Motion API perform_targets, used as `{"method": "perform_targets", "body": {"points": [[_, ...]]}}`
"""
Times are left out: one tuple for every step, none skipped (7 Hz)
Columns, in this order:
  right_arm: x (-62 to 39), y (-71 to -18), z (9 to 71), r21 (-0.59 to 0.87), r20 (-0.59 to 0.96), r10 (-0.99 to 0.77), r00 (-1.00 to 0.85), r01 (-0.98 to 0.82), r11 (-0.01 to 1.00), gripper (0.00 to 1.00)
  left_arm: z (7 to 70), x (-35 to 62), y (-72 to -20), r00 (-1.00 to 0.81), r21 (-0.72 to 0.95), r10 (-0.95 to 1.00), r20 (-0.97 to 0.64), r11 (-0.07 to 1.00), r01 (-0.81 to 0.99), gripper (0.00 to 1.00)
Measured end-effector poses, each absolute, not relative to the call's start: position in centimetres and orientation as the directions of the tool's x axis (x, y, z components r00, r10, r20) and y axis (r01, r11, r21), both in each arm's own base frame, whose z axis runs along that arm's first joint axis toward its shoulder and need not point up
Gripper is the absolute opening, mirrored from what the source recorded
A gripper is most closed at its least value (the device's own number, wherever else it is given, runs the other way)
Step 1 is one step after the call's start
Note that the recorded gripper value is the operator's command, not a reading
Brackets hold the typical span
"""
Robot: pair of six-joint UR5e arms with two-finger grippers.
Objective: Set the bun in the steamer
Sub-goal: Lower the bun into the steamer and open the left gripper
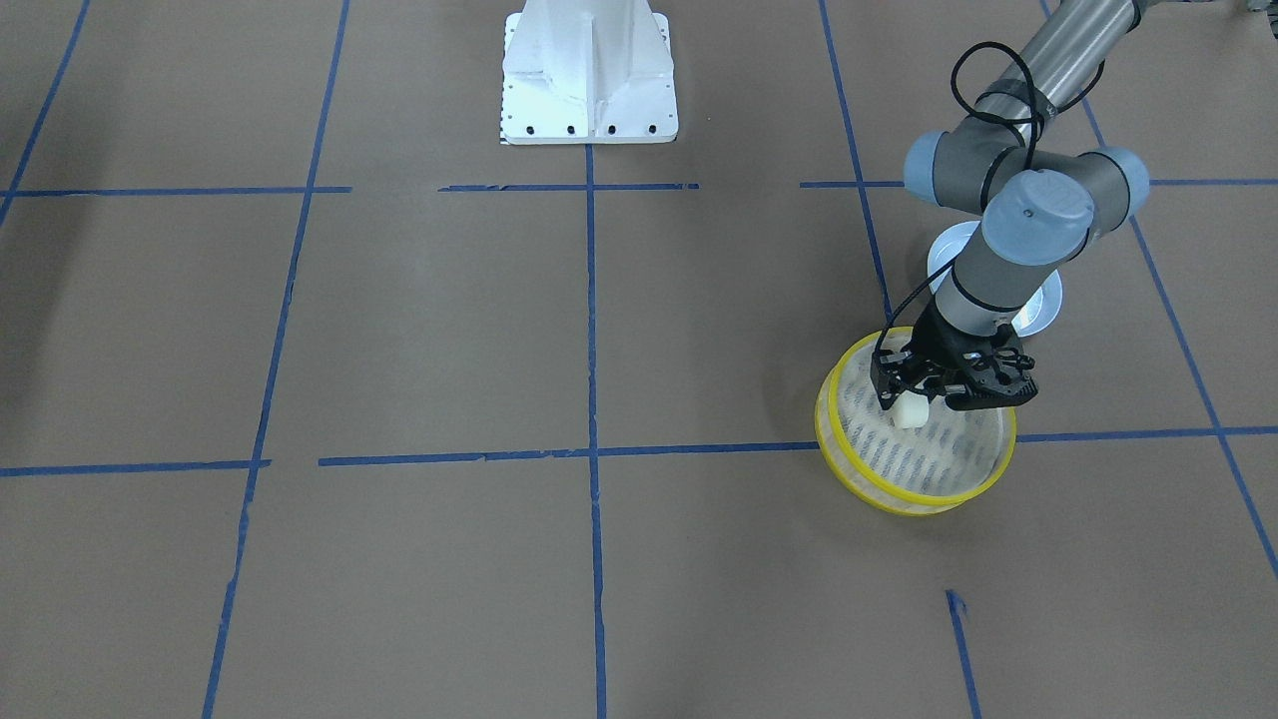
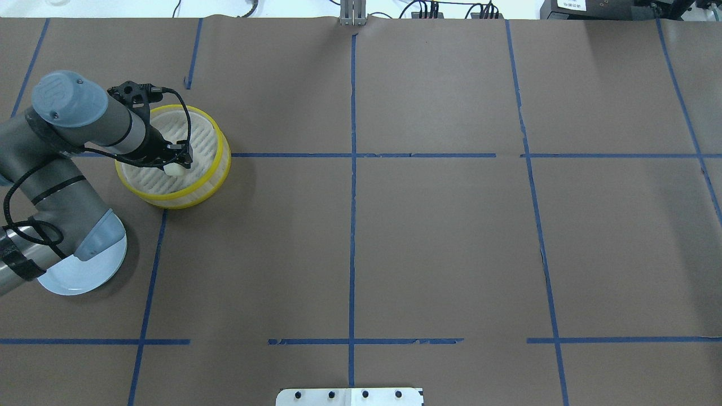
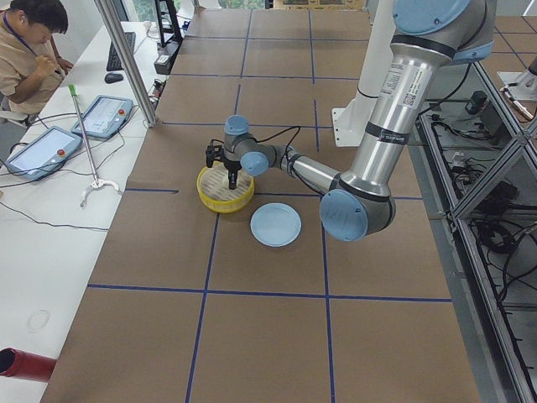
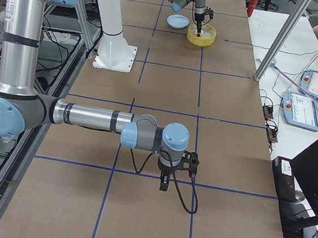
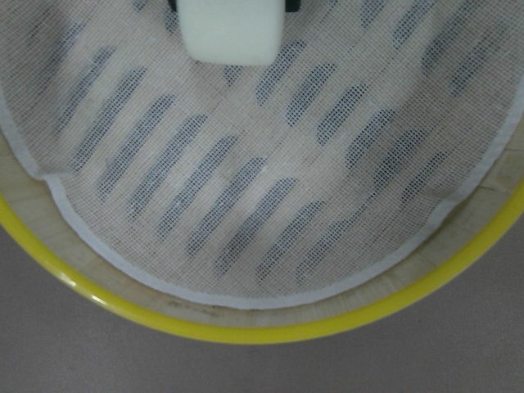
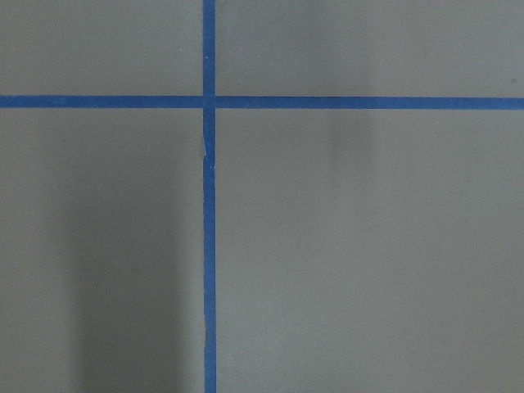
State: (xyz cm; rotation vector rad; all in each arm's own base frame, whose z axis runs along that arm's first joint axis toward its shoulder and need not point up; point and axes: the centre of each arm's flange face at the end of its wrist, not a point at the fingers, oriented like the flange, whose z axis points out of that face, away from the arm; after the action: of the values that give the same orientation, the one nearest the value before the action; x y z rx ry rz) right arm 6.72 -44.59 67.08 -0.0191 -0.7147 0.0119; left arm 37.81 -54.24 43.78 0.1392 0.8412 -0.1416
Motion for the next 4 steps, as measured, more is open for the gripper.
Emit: {"method": "perform_targets", "body": {"points": [[6.71, -44.59, 67.08, -0.022, 0.655, 0.017, 0.755, -0.004, 1.0, 1.0, 43.82, 37.76, -54.18, 0.659, 0.07, -0.066, -0.75, 0.982, 0.177, 0.99], [6.72, -44.59, 67.08, -0.022, 0.655, 0.017, 0.755, -0.004, 1.0, 1.0, 43.86, 37.73, -54.13, 0.659, 0.07, -0.064, -0.75, 0.982, 0.176, 0.99], [6.72, -44.59, 67.08, -0.022, 0.655, 0.017, 0.755, -0.004, 1.0, 1.0, 43.87, 37.69, -54.07, 0.658, 0.07, -0.064, -0.75, 0.982, 0.175, 0.99], [6.72, -44.6, 67.08, -0.022, 0.655, 0.017, 0.755, -0.004, 1.0, 1.0, 43.74, 37.62, -54.04, 0.657, 0.07, -0.063, -0.751, 0.982, 0.174, 0.99]]}}
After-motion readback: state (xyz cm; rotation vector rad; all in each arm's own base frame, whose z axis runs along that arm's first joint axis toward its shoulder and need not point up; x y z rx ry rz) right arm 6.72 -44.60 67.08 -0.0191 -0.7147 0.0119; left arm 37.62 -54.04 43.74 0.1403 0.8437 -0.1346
